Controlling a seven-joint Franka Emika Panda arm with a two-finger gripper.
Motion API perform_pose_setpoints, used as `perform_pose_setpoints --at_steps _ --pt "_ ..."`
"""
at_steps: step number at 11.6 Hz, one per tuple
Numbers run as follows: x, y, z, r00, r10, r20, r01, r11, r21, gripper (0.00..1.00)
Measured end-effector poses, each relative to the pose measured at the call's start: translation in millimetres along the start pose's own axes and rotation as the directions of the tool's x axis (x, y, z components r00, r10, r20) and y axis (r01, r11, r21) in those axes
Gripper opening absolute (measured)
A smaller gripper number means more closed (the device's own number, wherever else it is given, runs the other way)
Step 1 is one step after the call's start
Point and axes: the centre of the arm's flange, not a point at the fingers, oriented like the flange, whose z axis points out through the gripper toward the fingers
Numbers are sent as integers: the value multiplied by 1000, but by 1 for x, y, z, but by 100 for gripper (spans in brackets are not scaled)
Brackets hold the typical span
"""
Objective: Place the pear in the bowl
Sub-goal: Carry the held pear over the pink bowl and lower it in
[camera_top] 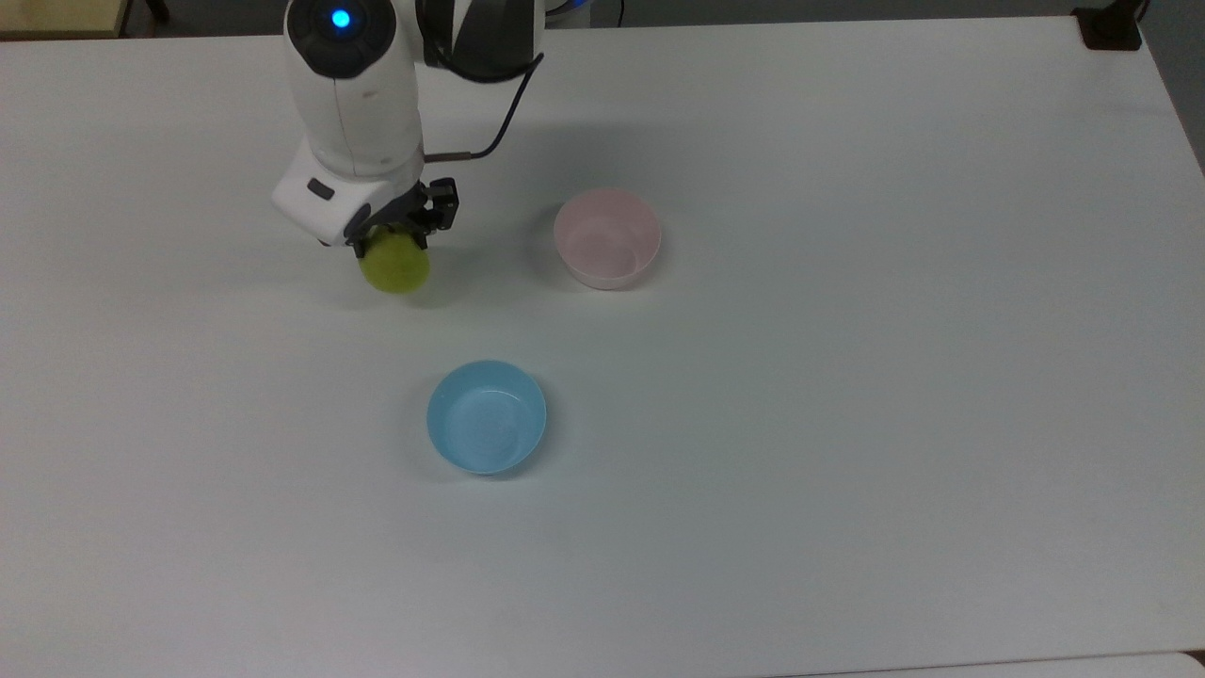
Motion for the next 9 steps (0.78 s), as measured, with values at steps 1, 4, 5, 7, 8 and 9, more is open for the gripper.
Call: perform_pose_setpoints --at_steps 1,4,5,7,8,9 --pt "-5 2 -15 1000 6 -8 -6 1000 -3 63" --pt "-20 6 -73 1000 27 15 -28 1000 13 63" --pt "-23 5 -95 999 34 -10 -34 999 26 63" --pt "-33 -12 -131 999 26 -37 -24 998 53 63" --pt "-34 -30 -143 999 17 -39 -15 998 57 63" --pt "-31 -54 -151 999 17 -37 -14 998 57 63"
